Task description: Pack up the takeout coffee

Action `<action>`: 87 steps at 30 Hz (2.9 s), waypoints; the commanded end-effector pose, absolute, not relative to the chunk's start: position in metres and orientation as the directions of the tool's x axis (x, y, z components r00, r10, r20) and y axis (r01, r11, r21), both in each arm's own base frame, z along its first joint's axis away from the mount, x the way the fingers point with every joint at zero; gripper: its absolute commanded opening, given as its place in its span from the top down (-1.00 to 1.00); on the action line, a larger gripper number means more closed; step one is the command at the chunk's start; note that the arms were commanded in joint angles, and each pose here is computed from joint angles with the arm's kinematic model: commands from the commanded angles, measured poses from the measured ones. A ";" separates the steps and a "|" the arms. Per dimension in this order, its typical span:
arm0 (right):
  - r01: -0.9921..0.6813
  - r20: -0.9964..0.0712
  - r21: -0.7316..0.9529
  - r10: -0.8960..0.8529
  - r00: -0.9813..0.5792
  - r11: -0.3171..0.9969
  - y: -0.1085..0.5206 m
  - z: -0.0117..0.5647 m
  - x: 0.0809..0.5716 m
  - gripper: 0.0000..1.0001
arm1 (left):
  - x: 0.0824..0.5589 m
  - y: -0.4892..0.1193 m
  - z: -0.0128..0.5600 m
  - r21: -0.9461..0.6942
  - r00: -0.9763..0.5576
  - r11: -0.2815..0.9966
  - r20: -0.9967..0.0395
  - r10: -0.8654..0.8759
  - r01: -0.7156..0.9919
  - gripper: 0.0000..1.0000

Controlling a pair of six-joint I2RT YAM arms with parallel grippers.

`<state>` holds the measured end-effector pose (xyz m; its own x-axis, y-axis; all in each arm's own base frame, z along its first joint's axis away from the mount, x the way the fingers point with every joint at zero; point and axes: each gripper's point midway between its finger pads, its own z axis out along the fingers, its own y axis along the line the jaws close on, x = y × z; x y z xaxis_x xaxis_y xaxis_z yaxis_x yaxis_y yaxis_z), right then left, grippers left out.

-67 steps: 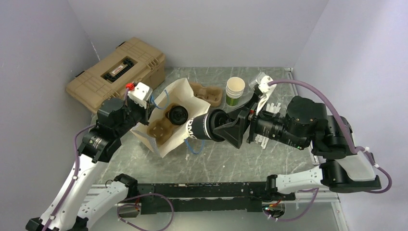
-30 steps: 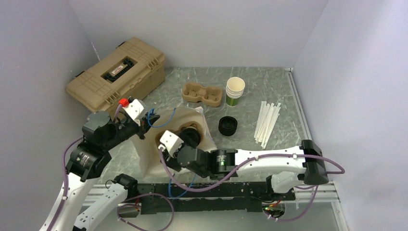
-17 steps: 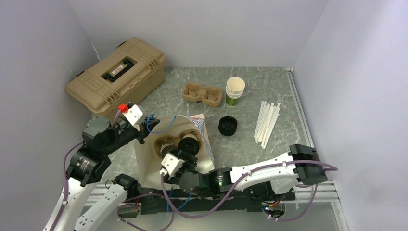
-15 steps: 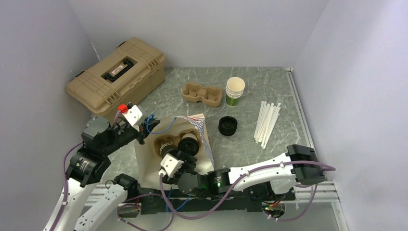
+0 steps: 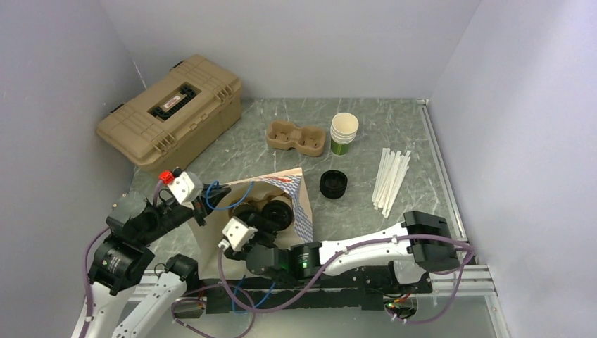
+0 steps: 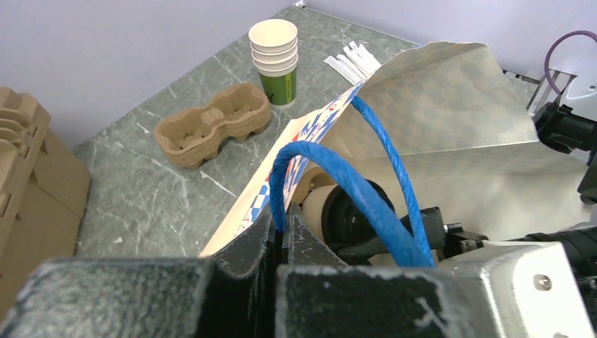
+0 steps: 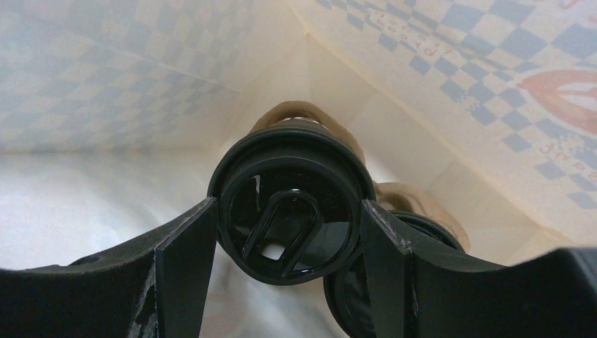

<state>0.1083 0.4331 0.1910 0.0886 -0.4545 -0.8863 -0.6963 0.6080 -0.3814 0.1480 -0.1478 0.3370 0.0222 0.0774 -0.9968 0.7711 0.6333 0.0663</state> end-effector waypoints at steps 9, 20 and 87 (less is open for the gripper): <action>-0.688 -0.861 -0.394 -0.506 0.045 0.609 0.457 0.193 0.133 0.45 | 0.152 -0.145 0.342 0.014 -0.046 0.661 -0.996 0.073 0.750 1.00; -0.748 -0.820 -0.355 -0.571 -0.039 0.561 0.461 0.177 0.143 0.45 | 0.181 -0.148 0.347 -0.127 -0.236 0.727 -0.971 0.049 0.674 1.00; -0.708 -0.874 -0.058 -0.379 -0.306 0.704 0.446 0.264 0.245 -0.87 | 0.276 -0.077 0.254 -0.129 -0.437 0.955 -0.900 0.001 0.267 1.00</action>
<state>0.2098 0.4514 0.1424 -0.3182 -0.6655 -0.6752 -0.8333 0.5359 -0.1356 0.2869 -0.0889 0.2843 -0.3484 -0.0500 -0.9360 0.2985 0.9407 -0.1613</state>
